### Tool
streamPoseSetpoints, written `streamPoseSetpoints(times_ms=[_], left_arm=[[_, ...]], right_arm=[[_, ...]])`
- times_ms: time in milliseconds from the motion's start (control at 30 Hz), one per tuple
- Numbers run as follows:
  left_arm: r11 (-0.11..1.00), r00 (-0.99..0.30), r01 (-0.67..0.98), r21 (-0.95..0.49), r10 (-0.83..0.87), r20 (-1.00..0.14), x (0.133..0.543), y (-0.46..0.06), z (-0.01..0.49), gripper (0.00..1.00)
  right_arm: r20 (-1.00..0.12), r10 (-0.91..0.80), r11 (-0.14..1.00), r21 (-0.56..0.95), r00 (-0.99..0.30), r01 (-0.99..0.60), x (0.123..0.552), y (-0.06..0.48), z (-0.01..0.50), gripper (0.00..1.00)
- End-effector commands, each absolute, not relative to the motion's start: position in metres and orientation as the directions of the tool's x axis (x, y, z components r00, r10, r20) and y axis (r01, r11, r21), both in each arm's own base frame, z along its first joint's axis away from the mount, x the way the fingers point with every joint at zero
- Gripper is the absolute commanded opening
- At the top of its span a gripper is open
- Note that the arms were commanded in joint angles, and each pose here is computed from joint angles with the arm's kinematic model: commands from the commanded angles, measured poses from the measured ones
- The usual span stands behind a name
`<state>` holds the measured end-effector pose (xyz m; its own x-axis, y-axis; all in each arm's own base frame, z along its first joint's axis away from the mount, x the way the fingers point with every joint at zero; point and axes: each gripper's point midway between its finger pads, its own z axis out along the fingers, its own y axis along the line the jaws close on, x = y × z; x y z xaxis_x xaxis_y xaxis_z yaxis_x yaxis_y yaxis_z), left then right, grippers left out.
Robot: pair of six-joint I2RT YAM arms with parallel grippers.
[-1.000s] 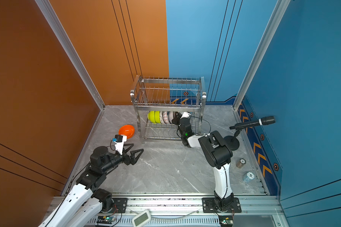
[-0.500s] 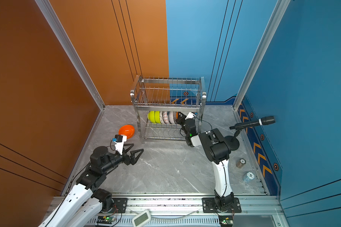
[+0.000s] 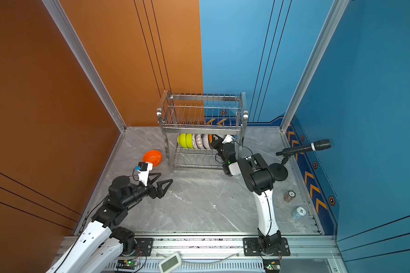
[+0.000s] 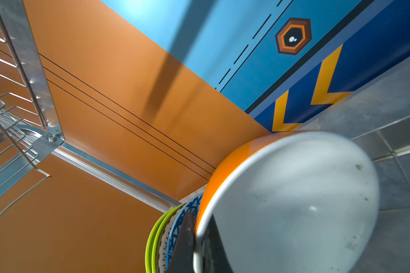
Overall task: Load bowls into a dish rack
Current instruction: Place the bowl in the dish rack.
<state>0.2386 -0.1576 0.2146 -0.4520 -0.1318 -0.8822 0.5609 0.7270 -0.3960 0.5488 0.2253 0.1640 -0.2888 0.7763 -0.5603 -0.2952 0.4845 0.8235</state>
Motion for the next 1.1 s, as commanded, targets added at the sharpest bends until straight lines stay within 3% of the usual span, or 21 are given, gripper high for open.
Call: streamPoseSetpoints(times_ms=[0, 467, 1067], left_arm=[[0.708, -0.453, 0.581, -0.402, -0.130, -0.882, 0.236, -0.162, 0.215, 0.98], [0.704, -0.461, 0.581, -0.409, -0.129, -0.878, 0.237, -0.163, 0.214, 0.98], [0.701, -0.466, 0.580, -0.415, -0.132, -0.875, 0.237, -0.164, 0.213, 0.98]], right_arm=[[-0.527, 0.799, 0.429, 0.838, -0.291, -0.337, 0.558, 0.215, 0.173, 0.00], [-0.488, 0.804, 0.380, 0.861, -0.339, -0.340, 0.564, 0.212, 0.163, 0.02], [-0.510, 0.753, 0.405, 0.857, -0.415, -0.319, 0.555, 0.215, 0.140, 0.04]])
